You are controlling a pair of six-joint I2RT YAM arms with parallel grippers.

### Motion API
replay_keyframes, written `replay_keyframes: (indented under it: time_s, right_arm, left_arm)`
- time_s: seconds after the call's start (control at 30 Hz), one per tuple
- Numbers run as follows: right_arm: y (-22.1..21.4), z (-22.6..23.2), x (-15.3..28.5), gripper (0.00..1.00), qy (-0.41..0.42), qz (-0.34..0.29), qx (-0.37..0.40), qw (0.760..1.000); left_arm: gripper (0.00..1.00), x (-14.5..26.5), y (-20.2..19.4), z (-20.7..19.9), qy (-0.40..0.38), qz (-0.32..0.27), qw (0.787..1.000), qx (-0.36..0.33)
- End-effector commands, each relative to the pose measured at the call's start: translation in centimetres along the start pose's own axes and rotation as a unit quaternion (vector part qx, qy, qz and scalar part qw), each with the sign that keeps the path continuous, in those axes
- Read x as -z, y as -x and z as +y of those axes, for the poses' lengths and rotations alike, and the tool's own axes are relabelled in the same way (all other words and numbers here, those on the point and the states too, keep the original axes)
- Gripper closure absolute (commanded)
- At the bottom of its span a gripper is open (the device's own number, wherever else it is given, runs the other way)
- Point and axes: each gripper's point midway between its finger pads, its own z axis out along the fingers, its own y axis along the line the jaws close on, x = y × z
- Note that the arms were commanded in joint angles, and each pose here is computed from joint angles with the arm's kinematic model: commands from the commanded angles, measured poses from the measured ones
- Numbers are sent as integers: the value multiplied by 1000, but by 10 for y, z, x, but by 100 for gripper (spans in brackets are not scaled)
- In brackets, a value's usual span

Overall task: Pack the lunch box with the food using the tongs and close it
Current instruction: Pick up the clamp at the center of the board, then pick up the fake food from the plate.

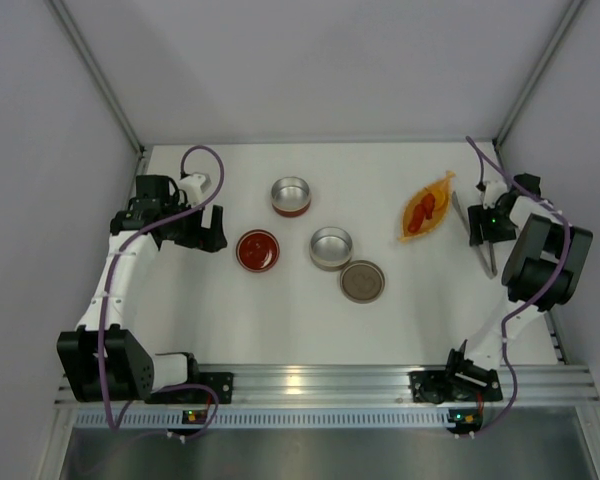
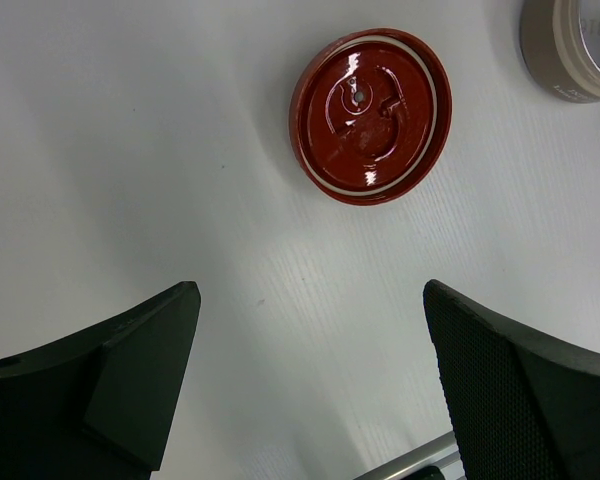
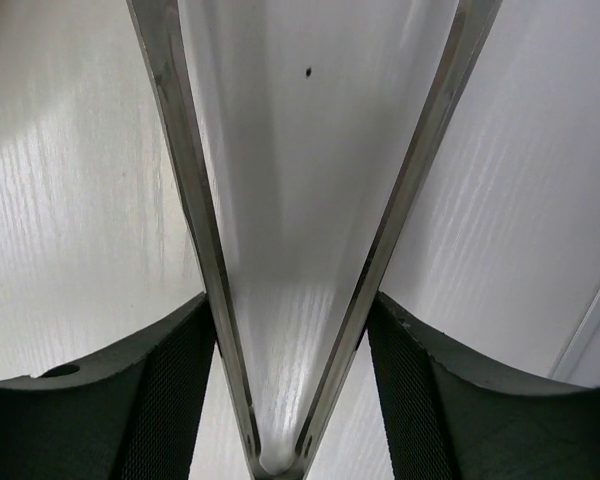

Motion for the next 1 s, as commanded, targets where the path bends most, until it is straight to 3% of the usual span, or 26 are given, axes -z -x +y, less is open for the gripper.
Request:
replay_keyframes:
  time_s: [0.0,0.33,0.97]
  right_arm:
    - [-7,11,11,41,12,-3,-2,1000]
    - [1,10,66,54,24,-38,-7,999]
    - [-7,6,180,59,5,-95,14,995]
  left_arm:
    - [2,11,17,-4,-3,-32,999,-22]
    - [2,16,17,-9,-7,-45,999,-29]
    - [2,18,23,-13,-15,-71,997,-38]
